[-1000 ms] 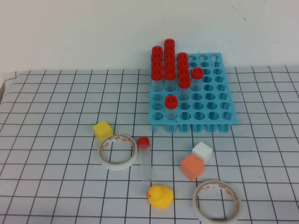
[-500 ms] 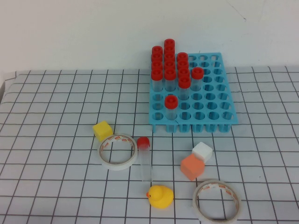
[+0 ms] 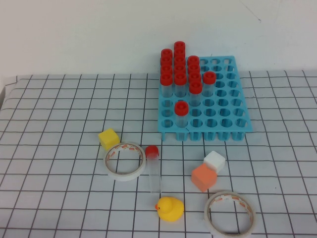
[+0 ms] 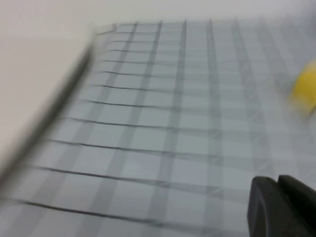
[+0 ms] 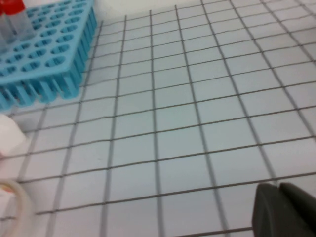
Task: Place the test tubes
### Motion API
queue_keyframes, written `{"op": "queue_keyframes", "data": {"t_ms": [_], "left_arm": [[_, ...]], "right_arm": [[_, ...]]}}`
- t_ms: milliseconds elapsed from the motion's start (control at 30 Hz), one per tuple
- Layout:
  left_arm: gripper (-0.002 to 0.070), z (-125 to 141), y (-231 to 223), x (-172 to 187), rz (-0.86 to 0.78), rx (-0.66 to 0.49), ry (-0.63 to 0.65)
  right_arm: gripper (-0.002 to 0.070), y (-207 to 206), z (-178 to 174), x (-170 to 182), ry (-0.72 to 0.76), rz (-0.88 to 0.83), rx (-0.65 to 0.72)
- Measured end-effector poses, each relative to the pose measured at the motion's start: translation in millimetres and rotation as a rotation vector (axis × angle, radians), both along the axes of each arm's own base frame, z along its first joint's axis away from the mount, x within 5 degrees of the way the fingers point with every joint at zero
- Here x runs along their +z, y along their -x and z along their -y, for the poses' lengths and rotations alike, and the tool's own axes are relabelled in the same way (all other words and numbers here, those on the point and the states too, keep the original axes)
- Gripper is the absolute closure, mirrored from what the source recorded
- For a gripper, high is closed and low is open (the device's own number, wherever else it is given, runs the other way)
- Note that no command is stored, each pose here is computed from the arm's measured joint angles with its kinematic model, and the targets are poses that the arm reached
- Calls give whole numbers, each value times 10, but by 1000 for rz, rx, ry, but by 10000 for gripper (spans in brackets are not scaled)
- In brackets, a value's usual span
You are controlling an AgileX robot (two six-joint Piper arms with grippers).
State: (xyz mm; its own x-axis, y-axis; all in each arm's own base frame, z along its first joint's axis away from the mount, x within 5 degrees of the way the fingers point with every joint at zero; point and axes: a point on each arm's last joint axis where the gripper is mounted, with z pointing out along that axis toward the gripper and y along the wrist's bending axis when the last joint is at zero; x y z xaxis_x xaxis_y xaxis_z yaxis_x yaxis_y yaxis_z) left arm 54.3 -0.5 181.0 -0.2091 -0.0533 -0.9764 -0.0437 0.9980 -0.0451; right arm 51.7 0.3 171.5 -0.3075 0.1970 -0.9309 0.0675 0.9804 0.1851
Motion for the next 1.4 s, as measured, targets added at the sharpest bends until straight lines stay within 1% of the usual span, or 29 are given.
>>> {"op": "queue_keyframes", "data": {"t_ms": [67, 133, 167, 200, 267, 300, 400, 500, 600, 700, 733, 800, 833, 933, 1067, 1133, 1267, 1400], "left_arm": [[676, 47, -10, 54, 62, 16, 370], [676, 77, -15, 104, 104, 25, 691], [676, 85, -17, 124, 119, 27, 810], [676, 82, -18, 144, 139, 34, 890], [676, 58, -21, 184, 187, 53, 1012], [676, 46, -21, 195, 204, 62, 1032], [676, 20, -21, 217, 241, 79, 1068], [676, 21, -21, 218, 241, 75, 1042], [676, 45, -21, 203, 213, 56, 1015], [676, 109, -15, 178, 148, -3, 900], [676, 144, -4, 204, 124, -45, 827], [676, 209, 28, 326, 99, -129, 694], [676, 248, 42, 533, 88, -190, 555], [676, 268, -24, 746, -3, -229, 396], [676, 279, -215, 1020, -120, -275, 295], [676, 288, -336, 1246, -127, -322, 216], [676, 302, -627, 1533, -187, -402, 121], [676, 360, -952, 1667, -291, -491, 58]], "right_arm": [[678, 0, -28, 1, -88, 0, 4], [678, 0, -74, 9, -248, 2, 4], [678, 1, -106, 9, -365, -4, 3], [678, 0, -137, 13, -487, -8, 1], [678, 1, -181, 29, -651, -14, 3], [678, 2, -194, 32, -700, -17, 3], [678, -7, -193, 65, -762, 13, -4], [678, -20, -168, 102, -768, 64, -16], [678, -26, -152, 123, -733, 96, -15], [678, -30, -143, 135, -720, 115, -16], [678, -30, -141, 139, -713, 120, -16], [678, -30, -141, 139, -677, 123, -6], [678, -30, -141, 139, -628, 128, 7], [678, -28, -149, 130, -566, 121, 28], [678, -26, -154, 123, -548, 114, 36], [678, -26, -154, 123, -546, 115, 37], [678, -26, -155, 124, -547, 115, 38], [678, -24, -159, 120, -550, 109, 40]]}}
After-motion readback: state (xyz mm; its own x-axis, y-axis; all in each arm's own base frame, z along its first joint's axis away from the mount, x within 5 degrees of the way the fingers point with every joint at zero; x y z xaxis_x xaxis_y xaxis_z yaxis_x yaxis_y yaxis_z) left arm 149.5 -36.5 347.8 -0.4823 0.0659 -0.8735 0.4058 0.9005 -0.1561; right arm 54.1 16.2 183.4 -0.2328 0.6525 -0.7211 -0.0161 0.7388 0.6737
